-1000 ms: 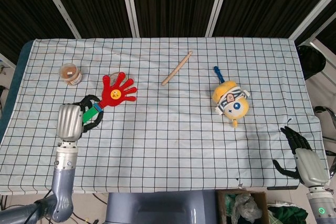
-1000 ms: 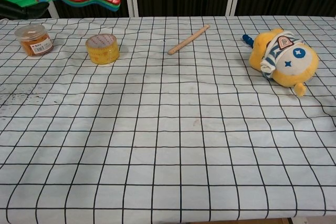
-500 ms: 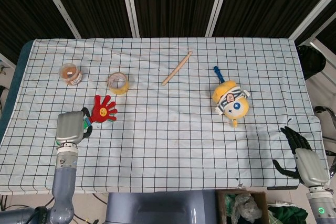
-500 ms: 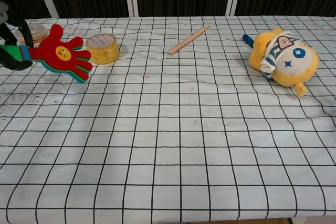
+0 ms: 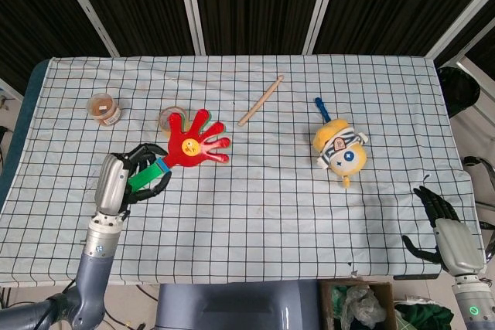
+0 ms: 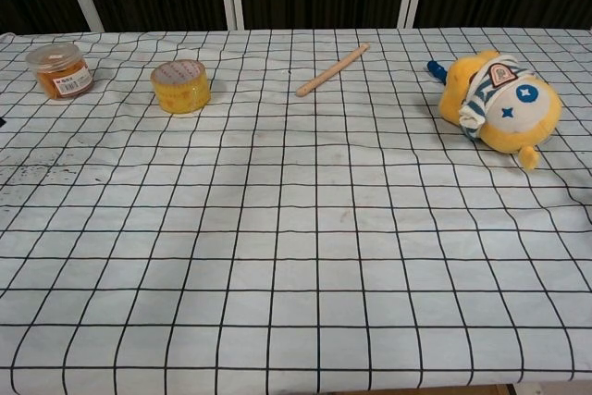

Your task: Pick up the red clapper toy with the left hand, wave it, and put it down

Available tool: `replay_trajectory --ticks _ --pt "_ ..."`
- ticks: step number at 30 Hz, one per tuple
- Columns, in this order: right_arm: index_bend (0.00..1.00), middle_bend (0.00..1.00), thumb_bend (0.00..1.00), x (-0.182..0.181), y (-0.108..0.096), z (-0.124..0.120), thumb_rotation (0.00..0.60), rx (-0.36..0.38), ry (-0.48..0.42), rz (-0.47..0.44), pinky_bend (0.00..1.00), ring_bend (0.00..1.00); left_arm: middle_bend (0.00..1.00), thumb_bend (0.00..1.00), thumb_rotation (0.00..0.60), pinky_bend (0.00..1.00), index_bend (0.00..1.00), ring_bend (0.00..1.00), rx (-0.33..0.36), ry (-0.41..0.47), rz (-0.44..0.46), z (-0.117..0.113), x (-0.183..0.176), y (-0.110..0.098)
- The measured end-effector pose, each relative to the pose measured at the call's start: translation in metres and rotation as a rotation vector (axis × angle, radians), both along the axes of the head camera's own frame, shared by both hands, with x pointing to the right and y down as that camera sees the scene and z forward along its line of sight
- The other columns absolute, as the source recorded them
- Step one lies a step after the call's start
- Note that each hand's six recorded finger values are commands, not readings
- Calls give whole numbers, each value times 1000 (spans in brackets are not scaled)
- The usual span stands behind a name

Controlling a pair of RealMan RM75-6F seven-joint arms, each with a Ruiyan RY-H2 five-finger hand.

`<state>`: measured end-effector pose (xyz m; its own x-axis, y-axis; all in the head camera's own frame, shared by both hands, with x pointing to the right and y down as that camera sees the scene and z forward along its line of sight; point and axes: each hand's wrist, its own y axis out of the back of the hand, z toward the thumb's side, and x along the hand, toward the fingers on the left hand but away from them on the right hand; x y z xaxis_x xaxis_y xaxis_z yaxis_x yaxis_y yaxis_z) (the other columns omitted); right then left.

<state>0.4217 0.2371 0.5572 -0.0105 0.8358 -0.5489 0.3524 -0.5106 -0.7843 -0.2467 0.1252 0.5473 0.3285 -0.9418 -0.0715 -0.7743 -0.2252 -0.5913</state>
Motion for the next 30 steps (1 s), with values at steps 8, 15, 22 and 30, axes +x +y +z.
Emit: replay_trajectory --ticks 8,15,22,30 --pt "0 0 287 0 0 0 600 -2 -1 1 56 0 843 560 600 956 635 784 68 17 86 8 -2 11" --pt "0 0 287 0 0 0 600 -3 -2 3 56 0 838 559 600 956 634 779 -50 -259 11 35 -13 5" --pt "0 0 287 0 0 1 600 -9 -6 5 56 0 833 558 600 956 633 773 -197 -630 -71 61 -32 4" --pt "0 0 287 0 0 1 600 -9 -5 6 56 0 810 558 600 951 621 755 -306 -713 -16 76 -24 7"
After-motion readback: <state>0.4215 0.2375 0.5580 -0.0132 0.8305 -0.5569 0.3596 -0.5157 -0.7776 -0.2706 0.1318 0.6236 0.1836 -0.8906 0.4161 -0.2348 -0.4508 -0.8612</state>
